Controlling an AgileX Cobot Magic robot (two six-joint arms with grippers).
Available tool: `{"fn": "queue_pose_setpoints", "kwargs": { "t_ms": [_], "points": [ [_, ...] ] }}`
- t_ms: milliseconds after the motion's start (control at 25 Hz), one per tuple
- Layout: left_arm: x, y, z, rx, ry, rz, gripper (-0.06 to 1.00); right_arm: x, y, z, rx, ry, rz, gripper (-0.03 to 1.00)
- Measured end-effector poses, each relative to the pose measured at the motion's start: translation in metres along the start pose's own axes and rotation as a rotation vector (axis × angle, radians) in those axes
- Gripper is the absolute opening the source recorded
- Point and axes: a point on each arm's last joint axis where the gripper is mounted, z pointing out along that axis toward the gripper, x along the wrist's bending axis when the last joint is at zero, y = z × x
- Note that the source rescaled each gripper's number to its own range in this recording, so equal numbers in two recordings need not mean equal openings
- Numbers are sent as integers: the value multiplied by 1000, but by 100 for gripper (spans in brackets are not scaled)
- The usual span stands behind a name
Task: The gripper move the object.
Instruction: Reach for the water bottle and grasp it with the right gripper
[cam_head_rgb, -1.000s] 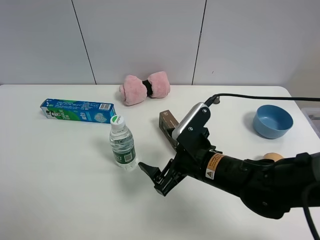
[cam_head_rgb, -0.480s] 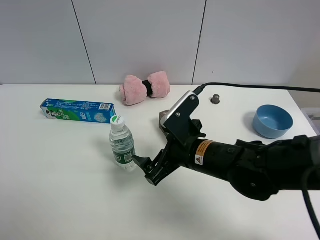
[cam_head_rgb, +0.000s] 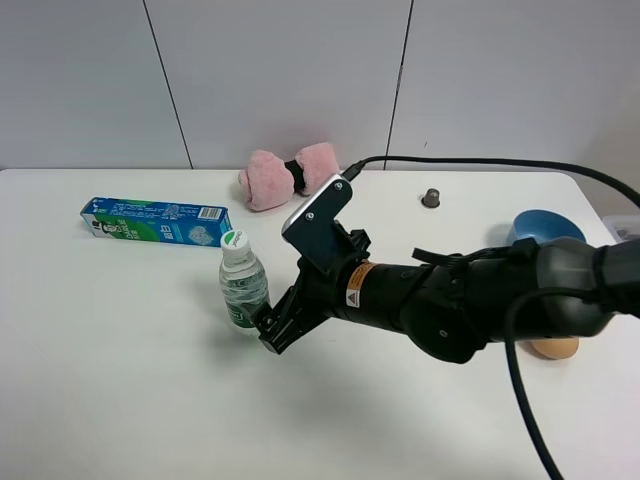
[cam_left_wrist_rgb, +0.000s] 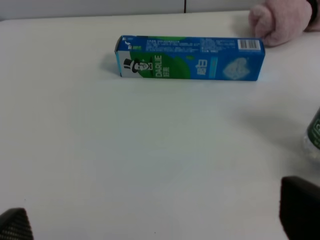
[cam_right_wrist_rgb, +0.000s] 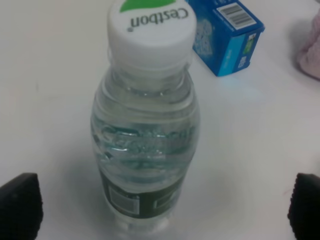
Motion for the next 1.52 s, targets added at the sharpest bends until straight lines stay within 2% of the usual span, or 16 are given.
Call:
{"fn": "queue_pose_setpoints", "kwargs": {
  "t_ms": [360, 640, 880, 1320, 1520],
  "points": [
    [0, 0, 0, 0, 0, 0, 100, 2, -8, 17, 42, 5, -2, 100],
    [0, 0, 0, 0, 0, 0, 100, 1, 1, 28, 6, 1, -4, 100],
    [0, 0, 0, 0, 0, 0, 100, 2, -7, 40, 8, 5, -25, 100],
    [0, 0, 0, 0, 0, 0, 100, 2, -14, 52, -73, -13, -17, 100],
    [0, 0, 0, 0, 0, 0, 100, 3, -21, 58, -71, -15, -14, 100]
  ]
}}
